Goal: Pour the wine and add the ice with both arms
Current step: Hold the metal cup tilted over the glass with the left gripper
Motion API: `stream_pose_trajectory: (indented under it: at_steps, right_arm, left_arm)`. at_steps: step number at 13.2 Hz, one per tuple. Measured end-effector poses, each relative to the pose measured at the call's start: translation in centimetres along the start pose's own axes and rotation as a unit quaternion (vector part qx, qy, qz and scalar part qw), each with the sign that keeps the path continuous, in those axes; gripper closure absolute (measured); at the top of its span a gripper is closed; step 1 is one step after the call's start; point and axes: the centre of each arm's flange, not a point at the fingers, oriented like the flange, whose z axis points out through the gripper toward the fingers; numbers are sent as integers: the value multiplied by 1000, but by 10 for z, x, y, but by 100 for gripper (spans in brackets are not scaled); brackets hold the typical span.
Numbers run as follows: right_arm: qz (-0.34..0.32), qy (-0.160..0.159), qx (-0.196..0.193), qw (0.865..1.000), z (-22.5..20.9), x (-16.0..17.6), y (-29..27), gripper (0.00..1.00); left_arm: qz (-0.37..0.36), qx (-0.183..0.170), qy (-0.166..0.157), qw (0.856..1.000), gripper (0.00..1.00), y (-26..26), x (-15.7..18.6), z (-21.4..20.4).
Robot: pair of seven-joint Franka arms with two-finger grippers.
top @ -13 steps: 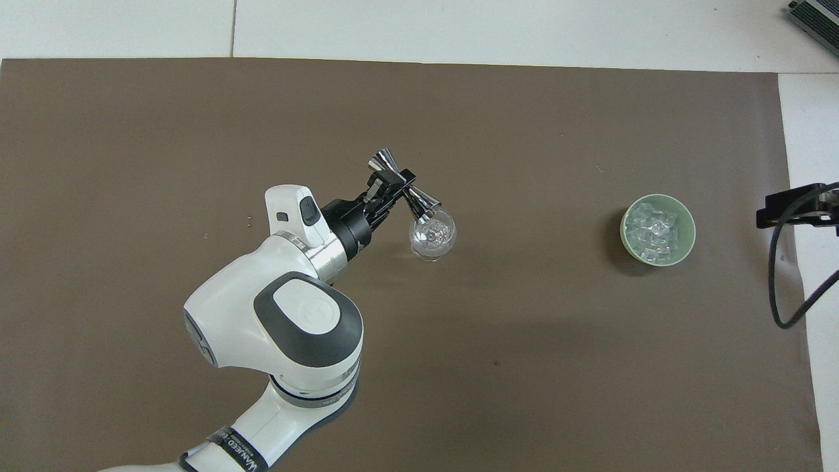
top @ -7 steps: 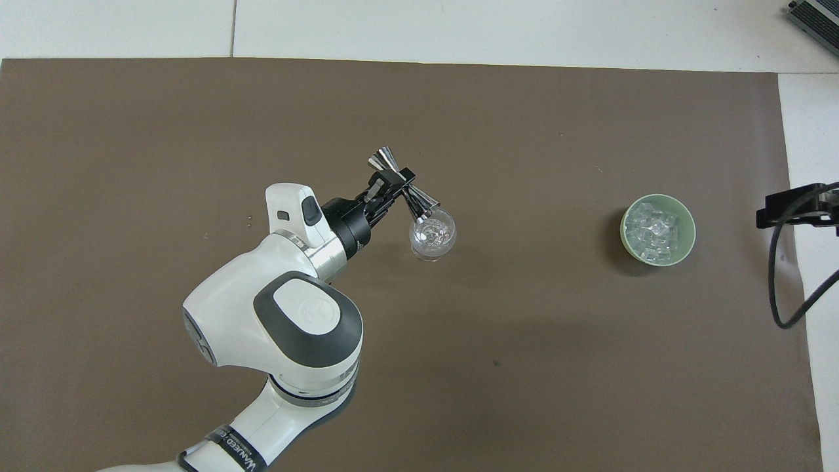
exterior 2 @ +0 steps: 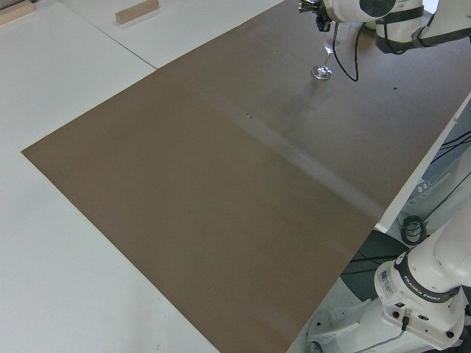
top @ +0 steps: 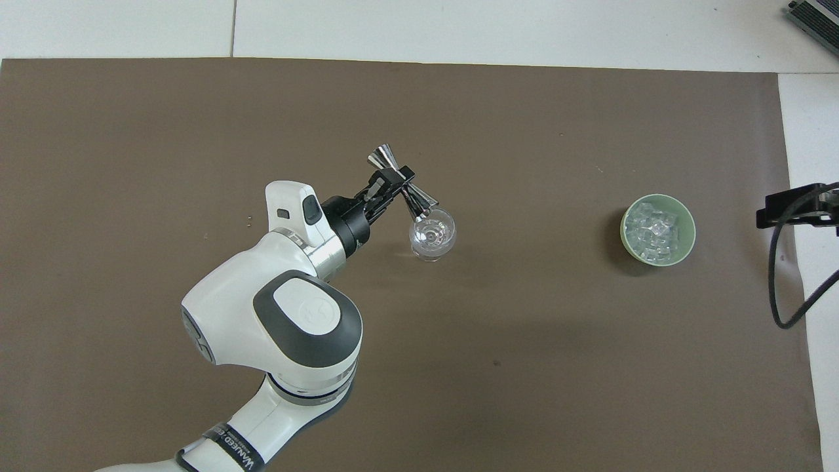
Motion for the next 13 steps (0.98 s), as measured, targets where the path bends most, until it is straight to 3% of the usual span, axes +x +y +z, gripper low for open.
stream_pose_trajectory:
  at_steps: [13]
  right_arm:
    - [0, 0, 0, 1000, 0, 0, 0, 0]
  left_arm:
    - [20, 0, 0, 1000, 79, 4, 1, 0]
